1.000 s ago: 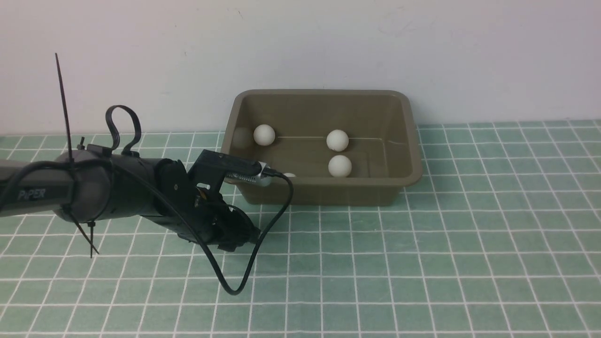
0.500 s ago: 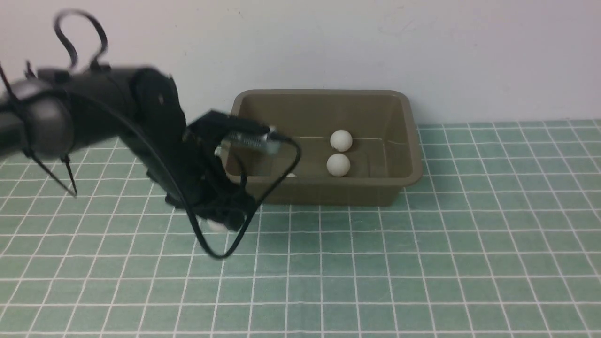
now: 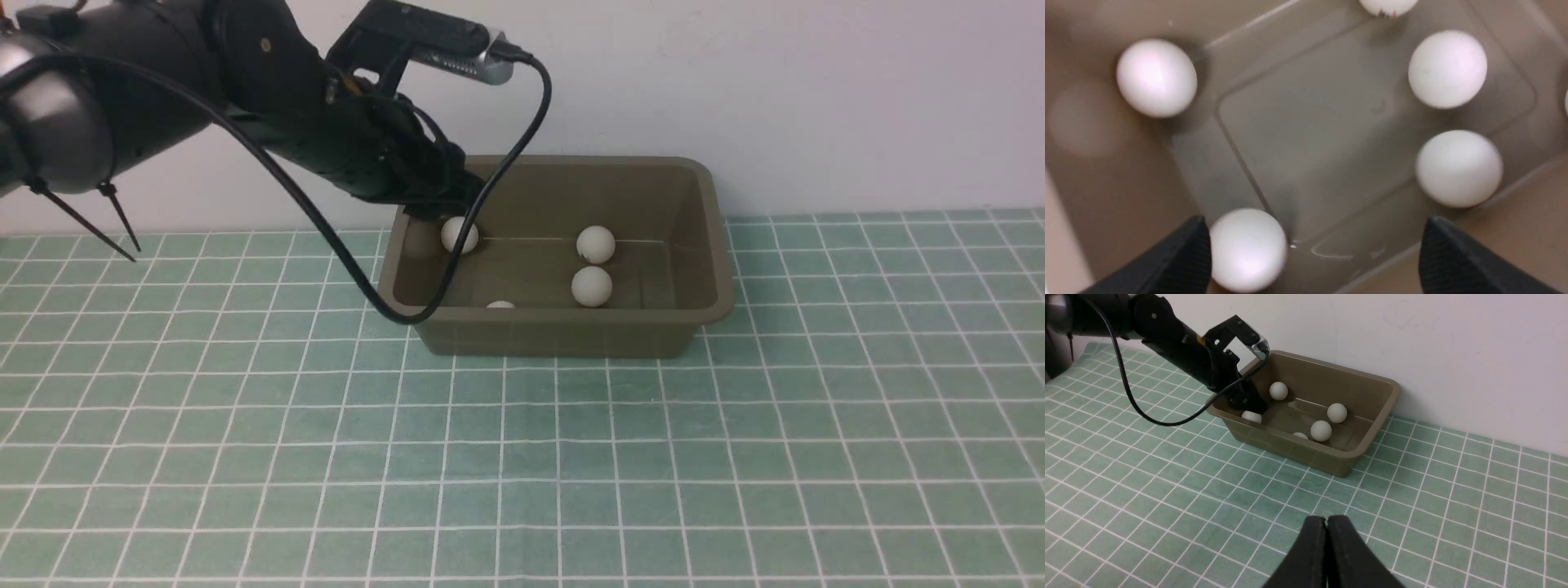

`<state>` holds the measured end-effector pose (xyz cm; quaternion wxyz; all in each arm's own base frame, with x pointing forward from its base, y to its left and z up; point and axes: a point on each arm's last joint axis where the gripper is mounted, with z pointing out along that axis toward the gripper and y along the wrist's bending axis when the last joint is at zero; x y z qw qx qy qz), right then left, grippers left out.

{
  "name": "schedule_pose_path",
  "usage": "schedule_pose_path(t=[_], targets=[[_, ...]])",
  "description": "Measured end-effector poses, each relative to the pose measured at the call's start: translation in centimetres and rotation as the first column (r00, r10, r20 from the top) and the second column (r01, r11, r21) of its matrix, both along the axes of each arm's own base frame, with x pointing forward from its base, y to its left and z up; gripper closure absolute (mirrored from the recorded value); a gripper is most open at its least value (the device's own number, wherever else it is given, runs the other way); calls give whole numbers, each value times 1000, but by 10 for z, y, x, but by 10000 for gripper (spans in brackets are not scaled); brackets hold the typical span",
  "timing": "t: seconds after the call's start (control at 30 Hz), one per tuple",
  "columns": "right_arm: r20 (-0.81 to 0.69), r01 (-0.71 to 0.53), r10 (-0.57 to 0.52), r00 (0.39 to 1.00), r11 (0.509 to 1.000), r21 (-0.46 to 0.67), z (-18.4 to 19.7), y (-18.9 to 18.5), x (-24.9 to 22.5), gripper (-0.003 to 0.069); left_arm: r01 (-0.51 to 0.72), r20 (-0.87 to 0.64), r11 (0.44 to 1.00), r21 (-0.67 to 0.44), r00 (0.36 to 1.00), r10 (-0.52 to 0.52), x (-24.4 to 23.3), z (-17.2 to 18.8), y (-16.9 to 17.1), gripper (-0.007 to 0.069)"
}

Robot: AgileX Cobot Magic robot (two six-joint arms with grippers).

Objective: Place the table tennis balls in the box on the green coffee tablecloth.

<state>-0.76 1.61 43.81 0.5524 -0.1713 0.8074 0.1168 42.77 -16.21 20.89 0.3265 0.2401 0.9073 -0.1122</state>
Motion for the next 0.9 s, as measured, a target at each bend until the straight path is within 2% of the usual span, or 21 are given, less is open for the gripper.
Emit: schedule_pose_path(t=[0.1, 0.2, 0.33, 0.43, 0.47, 0.53, 0.67, 0.77, 0.9], targets=[[0, 0, 0, 1000, 1000, 0, 0, 0, 0, 676, 19, 1, 1000, -7, 1000, -19, 0, 16, -2, 15], [0, 0, 0, 1000, 1000, 0, 0, 0, 0, 676, 53, 2, 998, -15, 999, -53, -7, 47, -2, 92], [18, 0, 0, 1000, 1000, -2, 1, 0, 1, 676, 115, -13, 993, 12, 993, -115, -31, 94, 4, 293], [62, 9, -8, 998, 1000, -19, 4, -1, 2, 676, 175, -120, 982, 71, 979, -166, -60, 117, 16, 561], [78, 15, -12, 997, 1000, -28, 5, -2, 3, 676, 182, -145, 980, 76, 975, -170, -64, 119, 19, 592], [102, 28, -24, 995, 999, -42, 7, -3, 4, 676, 195, -195, 977, 83, 965, -176, -73, 125, 26, 621], [139, 52, -44, 989, 997, -49, 9, -5, 5, 676, 183, -213, 980, 76, 963, -163, -91, 139, 41, 629], [126, 44, -37, 991, 998, -48, 8, -5, 5, 676, 157, -162, 985, 70, 976, -144, -118, 154, 54, 629], [96, 22, -18, 995, 999, -43, 6, -3, 4, 676, 108, -6, 993, 44, 994, -108, -164, 172, 69, 629]])
